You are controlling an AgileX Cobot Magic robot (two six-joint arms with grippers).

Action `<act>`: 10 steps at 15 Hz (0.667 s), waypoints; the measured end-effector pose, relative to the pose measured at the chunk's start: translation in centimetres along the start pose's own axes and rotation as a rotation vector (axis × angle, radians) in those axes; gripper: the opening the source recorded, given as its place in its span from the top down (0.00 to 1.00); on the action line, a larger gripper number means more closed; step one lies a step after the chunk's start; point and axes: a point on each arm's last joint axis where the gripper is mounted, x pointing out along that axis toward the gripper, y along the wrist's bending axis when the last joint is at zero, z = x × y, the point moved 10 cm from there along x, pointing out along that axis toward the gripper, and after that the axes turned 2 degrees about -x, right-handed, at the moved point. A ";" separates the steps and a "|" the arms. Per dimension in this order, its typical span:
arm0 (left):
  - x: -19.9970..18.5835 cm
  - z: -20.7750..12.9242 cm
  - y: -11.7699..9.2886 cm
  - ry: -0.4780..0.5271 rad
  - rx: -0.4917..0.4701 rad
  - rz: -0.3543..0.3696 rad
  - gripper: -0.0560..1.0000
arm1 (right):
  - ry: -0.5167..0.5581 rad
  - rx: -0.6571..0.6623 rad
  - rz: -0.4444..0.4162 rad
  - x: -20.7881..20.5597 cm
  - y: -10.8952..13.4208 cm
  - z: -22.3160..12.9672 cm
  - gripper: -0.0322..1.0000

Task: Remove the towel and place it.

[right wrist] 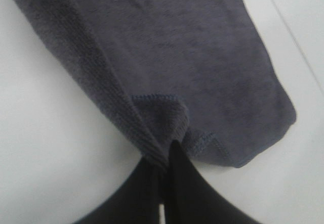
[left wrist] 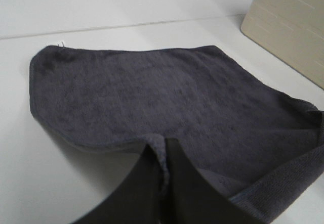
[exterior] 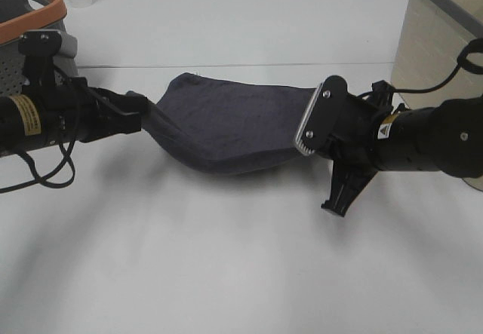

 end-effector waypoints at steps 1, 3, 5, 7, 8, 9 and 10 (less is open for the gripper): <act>-0.3 -0.9 -0.2 0.024 0.000 -0.006 0.95 | 0.015 -0.015 0.028 -0.2 1.2 -0.7 0.95; -0.8 -2.3 -0.4 0.062 -0.001 -0.013 0.95 | 0.040 -0.037 0.068 -0.4 2.7 -1.9 0.95; -1.2 -3.4 -0.4 0.093 -0.008 -0.007 0.95 | 0.070 -0.041 0.103 0.0 4.0 -3.0 0.95; -1.4 -4.5 -0.4 0.142 0.014 -0.007 0.90 | 0.085 -0.034 0.121 0.4 4.6 -3.4 0.93; -1.4 -4.8 -0.4 0.158 0.021 -0.010 0.79 | 0.085 -0.023 0.120 0.4 4.6 -3.4 0.83; -1.4 -4.9 -0.5 0.162 0.017 -0.012 0.70 | 0.084 -0.013 0.118 0.4 4.6 -3.4 0.69; -1.4 -4.9 -0.6 0.166 0.007 -0.016 0.54 | 0.085 -0.011 0.119 0.4 4.6 -3.4 0.60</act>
